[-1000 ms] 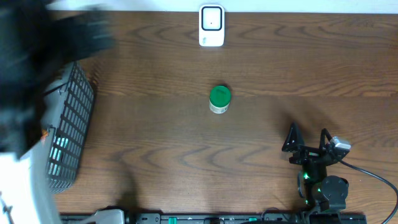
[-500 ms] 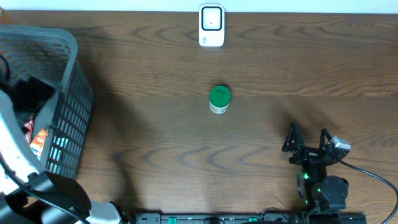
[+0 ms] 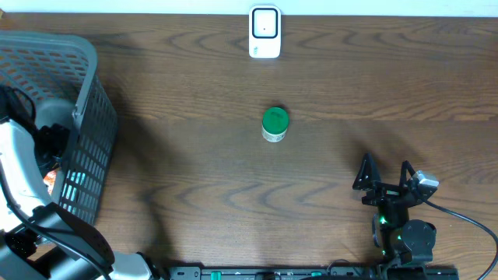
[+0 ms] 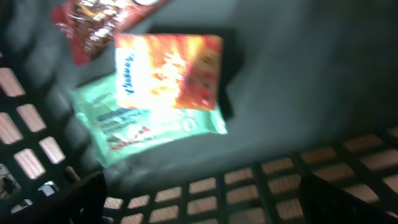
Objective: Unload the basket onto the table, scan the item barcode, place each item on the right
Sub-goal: 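Reach the left gripper into the basket and grasp the orange Kleenex pack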
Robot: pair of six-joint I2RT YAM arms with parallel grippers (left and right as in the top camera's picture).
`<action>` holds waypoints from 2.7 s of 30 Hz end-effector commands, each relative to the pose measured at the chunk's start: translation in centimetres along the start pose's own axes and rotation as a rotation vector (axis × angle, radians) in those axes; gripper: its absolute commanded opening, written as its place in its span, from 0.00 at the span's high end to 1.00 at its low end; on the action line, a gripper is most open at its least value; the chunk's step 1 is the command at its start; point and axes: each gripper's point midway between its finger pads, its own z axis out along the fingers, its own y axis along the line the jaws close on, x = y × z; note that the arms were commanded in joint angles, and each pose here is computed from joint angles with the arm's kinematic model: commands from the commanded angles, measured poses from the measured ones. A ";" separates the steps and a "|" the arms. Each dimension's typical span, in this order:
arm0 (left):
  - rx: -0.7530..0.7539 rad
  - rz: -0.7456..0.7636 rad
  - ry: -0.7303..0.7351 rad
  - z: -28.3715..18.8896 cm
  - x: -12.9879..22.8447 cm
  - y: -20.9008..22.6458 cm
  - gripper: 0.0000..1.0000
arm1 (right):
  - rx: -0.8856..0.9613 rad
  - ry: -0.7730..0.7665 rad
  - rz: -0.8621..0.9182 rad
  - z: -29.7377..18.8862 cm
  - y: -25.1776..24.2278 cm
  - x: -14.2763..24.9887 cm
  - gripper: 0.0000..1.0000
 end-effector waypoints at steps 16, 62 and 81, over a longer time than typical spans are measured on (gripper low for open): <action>-0.051 -0.092 0.119 5.0 -1.2 3.0 0.02 | 0.007 -0.001 0.001 0.0 -0.1 0.0 0.01; -0.051 -0.117 0.112 8.9 -2.5 3.3 0.02 | 0.007 -0.001 0.001 0.0 -0.1 0.0 0.01; -0.050 -0.128 0.120 9.0 -2.4 3.6 0.20 | 0.007 -0.001 0.001 0.0 -0.1 0.1 0.01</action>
